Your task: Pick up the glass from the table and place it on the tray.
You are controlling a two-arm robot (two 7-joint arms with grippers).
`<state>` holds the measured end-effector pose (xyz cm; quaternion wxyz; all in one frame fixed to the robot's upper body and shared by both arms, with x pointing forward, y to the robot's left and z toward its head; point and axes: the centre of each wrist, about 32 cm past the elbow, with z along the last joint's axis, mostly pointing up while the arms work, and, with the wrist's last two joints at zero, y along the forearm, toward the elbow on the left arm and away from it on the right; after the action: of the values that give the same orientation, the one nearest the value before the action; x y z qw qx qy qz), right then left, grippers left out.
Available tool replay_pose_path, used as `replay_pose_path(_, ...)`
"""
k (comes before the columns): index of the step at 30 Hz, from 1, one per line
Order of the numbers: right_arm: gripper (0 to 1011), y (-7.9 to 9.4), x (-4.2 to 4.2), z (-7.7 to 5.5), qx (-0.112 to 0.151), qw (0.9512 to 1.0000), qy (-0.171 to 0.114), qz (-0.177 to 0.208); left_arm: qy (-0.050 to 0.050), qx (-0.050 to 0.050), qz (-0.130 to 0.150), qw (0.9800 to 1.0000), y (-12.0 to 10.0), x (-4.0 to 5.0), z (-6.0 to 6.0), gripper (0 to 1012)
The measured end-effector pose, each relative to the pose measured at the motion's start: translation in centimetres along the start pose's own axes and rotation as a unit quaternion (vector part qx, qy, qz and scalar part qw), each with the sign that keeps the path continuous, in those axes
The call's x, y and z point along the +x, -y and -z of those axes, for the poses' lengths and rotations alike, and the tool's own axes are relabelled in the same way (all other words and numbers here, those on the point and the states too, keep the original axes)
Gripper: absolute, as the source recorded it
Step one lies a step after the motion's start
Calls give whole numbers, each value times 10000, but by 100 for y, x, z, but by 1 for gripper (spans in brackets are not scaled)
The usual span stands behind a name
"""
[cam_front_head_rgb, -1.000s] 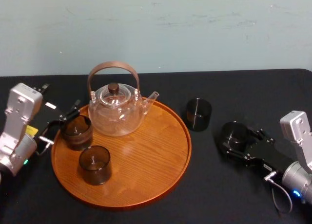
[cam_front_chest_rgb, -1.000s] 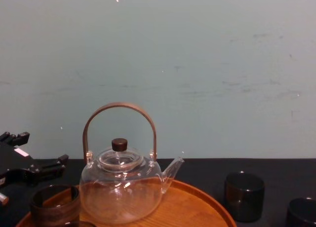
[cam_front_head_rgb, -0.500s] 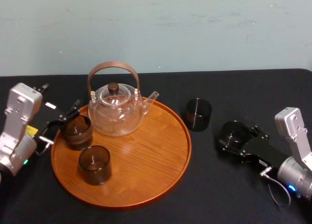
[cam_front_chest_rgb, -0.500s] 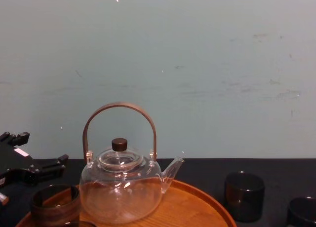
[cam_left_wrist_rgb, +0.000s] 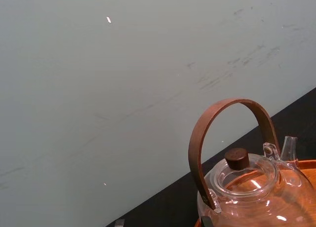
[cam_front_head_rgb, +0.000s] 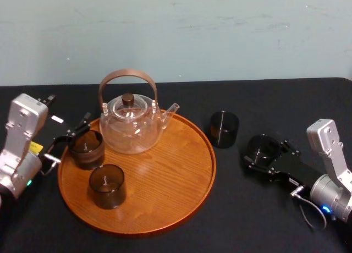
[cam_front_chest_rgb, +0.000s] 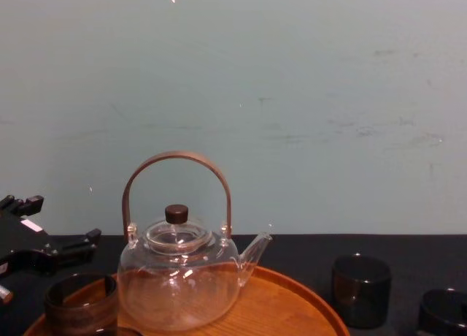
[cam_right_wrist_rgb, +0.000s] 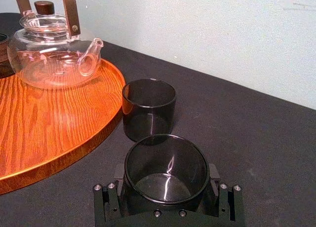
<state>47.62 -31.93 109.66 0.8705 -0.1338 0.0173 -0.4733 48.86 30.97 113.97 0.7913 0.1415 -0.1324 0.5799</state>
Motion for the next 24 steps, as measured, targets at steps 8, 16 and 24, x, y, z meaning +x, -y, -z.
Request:
replay_pose_path(8,929,6,-2,-3,1,10000,5,4,0,0,0,10000,0,0,0,1001)
replay_pose_path(16,908,10,-4,-4,1,10000,5,7,0,0,0,10000,0,0,0,1001)
replay_pose_path(24,908,18,-8,-7,22,10000,4,-19,0,0,0,10000,0,0,0,1001)
